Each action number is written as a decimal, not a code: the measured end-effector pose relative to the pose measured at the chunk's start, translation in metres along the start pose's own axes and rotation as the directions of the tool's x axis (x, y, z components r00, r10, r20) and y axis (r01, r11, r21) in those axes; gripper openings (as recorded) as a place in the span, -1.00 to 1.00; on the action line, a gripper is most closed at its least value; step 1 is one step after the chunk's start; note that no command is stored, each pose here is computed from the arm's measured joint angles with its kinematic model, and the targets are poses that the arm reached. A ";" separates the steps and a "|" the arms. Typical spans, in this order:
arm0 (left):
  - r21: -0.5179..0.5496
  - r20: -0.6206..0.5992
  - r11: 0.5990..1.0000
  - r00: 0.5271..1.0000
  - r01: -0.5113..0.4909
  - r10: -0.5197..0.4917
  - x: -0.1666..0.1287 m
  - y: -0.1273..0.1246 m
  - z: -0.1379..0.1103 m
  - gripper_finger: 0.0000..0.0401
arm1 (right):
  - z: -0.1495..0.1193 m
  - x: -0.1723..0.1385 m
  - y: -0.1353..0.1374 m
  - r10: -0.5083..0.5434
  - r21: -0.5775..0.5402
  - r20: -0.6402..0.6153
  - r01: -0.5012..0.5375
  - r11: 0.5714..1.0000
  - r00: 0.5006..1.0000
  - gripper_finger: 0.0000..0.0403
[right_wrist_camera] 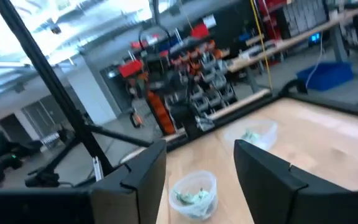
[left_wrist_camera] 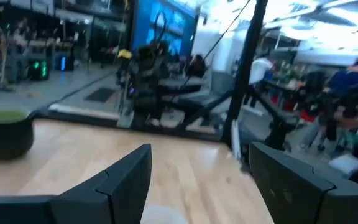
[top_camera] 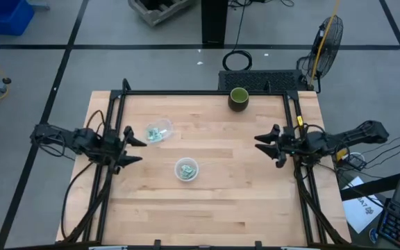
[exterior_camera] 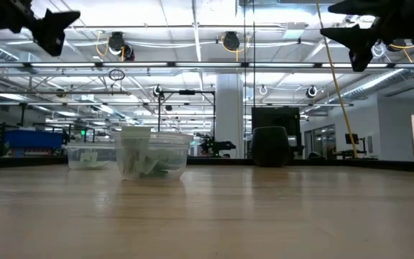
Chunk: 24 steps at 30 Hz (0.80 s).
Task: Pick and place items into bin
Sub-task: Return to Home Position
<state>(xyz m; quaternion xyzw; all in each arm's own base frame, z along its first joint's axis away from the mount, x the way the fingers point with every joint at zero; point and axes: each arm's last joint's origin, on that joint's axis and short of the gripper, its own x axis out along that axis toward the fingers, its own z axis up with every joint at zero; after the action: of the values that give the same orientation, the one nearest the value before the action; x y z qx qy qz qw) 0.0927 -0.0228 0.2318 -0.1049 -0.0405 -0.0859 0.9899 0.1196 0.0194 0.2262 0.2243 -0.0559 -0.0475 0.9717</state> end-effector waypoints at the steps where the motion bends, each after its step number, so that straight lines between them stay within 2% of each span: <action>1: -0.002 -0.013 1.000 1.000 -0.010 0.010 -0.002 0.001 -0.003 0.37 | -0.001 -0.003 -0.001 0.005 -0.007 0.012 -0.005 1.000 1.000 -0.10; 6: -0.003 0.060 0.997 0.995 -0.074 0.074 -0.018 0.004 0.002 0.37 | -0.010 -0.012 -0.009 0.037 -0.160 0.023 -0.033 0.987 0.999 -0.10; 8: 0.008 0.067 0.993 0.991 -0.115 0.114 -0.018 0.005 0.002 0.37 | -0.014 -0.015 -0.012 0.038 -0.181 0.029 -0.032 0.983 0.999 -0.10; 13: 0.056 0.055 0.987 0.987 -0.152 0.149 -0.019 0.006 0.003 0.37 | -0.038 -0.020 -0.025 0.020 -0.139 -0.015 -0.022 0.990 1.000 -0.10; 15: 0.089 0.040 0.979 0.983 -0.183 0.180 -0.019 0.008 0.000 0.37 | -0.038 -0.021 -0.025 0.028 -0.099 0.003 -0.028 0.995 1.000 -0.10; 17: 0.115 0.063 0.971 0.977 -0.210 0.203 -0.019 0.008 0.002 0.37 | -0.046 -0.022 -0.029 -0.012 -0.100 -0.077 0.005 0.995 0.997 -0.10; 18: 0.112 0.070 0.964 0.969 -0.242 0.235 -0.019 0.010 0.001 0.37 | -0.051 -0.022 -0.032 -0.036 -0.119 -0.127 0.021 0.993 0.991 -0.10; 21: 0.104 0.063 0.937 0.942 -0.334 0.329 -0.018 0.014 -0.004 0.37 | -0.050 -0.022 -0.031 -0.025 -0.117 -0.127 0.010 0.993 0.992 -0.09; 24: 0.101 0.067 0.930 0.936 -0.352 0.347 -0.018 0.014 -0.004 0.37 | -0.052 -0.022 -0.031 -0.009 -0.118 -0.147 -0.009 0.993 0.989 -0.09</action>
<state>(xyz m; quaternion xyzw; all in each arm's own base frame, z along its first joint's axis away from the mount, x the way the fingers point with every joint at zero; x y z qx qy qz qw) 0.0778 -0.0071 0.2229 -0.0569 -0.0496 0.0965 0.9925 0.1028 0.0169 0.1645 0.1693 0.0189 -0.0340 0.9848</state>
